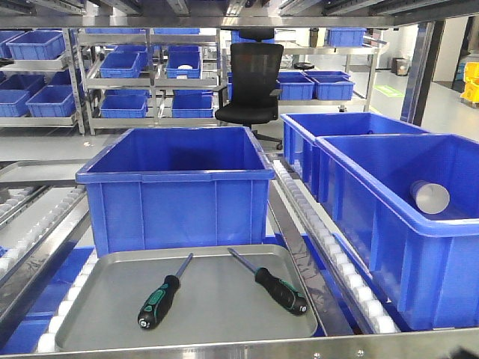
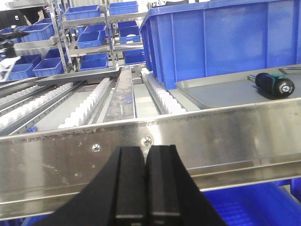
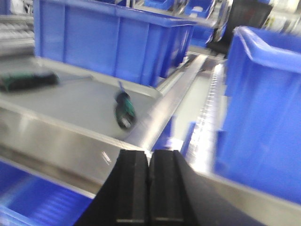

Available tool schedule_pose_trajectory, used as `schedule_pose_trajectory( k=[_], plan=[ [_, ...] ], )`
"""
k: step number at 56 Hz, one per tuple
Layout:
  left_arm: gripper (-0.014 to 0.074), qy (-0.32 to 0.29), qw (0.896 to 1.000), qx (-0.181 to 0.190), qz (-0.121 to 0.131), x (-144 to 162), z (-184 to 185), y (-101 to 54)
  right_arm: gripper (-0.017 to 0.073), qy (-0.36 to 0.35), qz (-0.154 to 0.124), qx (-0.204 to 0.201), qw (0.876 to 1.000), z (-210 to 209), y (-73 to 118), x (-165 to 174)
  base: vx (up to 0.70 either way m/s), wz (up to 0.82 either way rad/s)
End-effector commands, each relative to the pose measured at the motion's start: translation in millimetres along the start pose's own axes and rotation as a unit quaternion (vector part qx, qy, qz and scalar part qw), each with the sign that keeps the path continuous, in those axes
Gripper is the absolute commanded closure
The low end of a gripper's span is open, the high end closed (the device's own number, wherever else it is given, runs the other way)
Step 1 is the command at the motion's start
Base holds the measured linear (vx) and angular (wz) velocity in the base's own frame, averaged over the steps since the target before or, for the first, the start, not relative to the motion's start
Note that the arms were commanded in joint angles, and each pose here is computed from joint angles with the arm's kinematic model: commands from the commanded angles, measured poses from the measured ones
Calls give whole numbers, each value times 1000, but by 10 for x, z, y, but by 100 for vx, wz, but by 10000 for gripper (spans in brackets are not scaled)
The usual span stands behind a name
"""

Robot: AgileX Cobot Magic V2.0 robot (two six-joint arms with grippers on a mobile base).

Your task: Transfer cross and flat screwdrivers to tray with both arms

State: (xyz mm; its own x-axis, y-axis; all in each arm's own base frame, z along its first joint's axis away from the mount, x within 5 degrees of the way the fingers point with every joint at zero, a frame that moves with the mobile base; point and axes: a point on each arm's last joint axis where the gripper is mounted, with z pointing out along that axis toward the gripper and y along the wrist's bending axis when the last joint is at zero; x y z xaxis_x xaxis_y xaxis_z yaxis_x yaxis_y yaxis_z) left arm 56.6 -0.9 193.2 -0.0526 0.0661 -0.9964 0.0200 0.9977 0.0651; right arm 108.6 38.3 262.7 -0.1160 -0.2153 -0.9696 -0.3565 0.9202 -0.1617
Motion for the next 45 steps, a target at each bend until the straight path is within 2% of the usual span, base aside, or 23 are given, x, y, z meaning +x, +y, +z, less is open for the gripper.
schedule_pose_trajectory(
  k=[1,9,15,18,45],
  plan=[
    [594,-58,998,-4,-7,-166,-31,11,567,-69,-22,42,996,-149,-41,101,0,0],
    [594,-58,998,-4,-7,-166,-31,11,567,-111,42,125,985,-402,-60,531,0,0],
    [594,-58,998,-4,-7,-166,-31,11,567,-124,73,171,975,-500,-57,715,0,0],
    [594,-58,998,-4,-7,-166,-32,11,567,-116,78,181,973,-500,-71,720,0,0],
    [594,-57,998,-4,-7,-163,-30,11,567,-107,79,180,975,-496,-68,736,0,0]
  ],
)
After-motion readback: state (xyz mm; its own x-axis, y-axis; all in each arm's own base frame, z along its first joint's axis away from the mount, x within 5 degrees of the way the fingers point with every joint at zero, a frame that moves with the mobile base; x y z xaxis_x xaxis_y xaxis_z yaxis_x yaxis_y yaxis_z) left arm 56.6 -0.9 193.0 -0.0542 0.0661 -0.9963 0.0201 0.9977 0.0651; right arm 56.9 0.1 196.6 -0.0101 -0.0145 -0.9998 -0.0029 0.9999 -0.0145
